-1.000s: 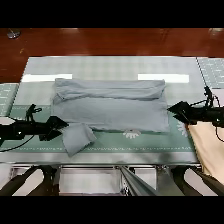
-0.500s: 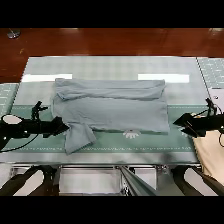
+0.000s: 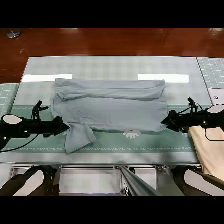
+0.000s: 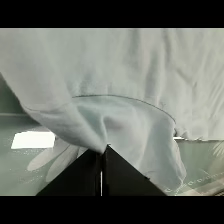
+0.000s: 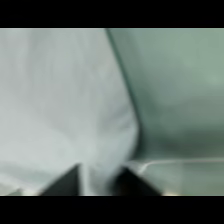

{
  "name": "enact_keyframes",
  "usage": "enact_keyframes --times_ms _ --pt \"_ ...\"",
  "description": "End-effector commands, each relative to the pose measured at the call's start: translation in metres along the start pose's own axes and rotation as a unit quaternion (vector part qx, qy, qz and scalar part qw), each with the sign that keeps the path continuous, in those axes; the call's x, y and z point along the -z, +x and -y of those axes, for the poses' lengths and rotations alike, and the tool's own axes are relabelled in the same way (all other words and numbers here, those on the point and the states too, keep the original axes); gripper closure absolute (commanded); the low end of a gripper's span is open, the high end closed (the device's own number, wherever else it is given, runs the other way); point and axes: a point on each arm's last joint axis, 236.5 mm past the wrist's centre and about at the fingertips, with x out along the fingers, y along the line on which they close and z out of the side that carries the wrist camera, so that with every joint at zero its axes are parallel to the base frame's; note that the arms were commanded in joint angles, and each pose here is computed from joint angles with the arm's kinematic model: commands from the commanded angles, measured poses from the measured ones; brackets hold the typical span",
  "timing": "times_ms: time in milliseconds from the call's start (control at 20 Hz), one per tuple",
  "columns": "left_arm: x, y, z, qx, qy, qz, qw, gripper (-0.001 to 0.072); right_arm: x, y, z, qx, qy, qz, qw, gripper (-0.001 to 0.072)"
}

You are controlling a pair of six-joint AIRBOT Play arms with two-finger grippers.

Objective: Fold the shirts.

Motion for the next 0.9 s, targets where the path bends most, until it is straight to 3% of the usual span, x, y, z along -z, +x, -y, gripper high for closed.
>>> enact_keyframes --times_ms 0,300,850 --pt "-0.006 -0.004 0.004 0.002 0.008 0.005 1.0 0.0686 -0.005 0.0 -0.028 -0.05 -0.039 -0.006 0.998 0.068" --pt "-0.072 -0.069 0.036 0.027 0.058 0.076 0.995 0.0686 -0.059 -0.042 -0.057 -0.038 -0.092 0.05 0.994 0.068" --pt "-0.208 -0.044 0.081 0.033 0.069 0.075 0.994 0.0686 -0.176 -0.041 -0.134 -0.087 -0.097 0.106 0.986 0.068"
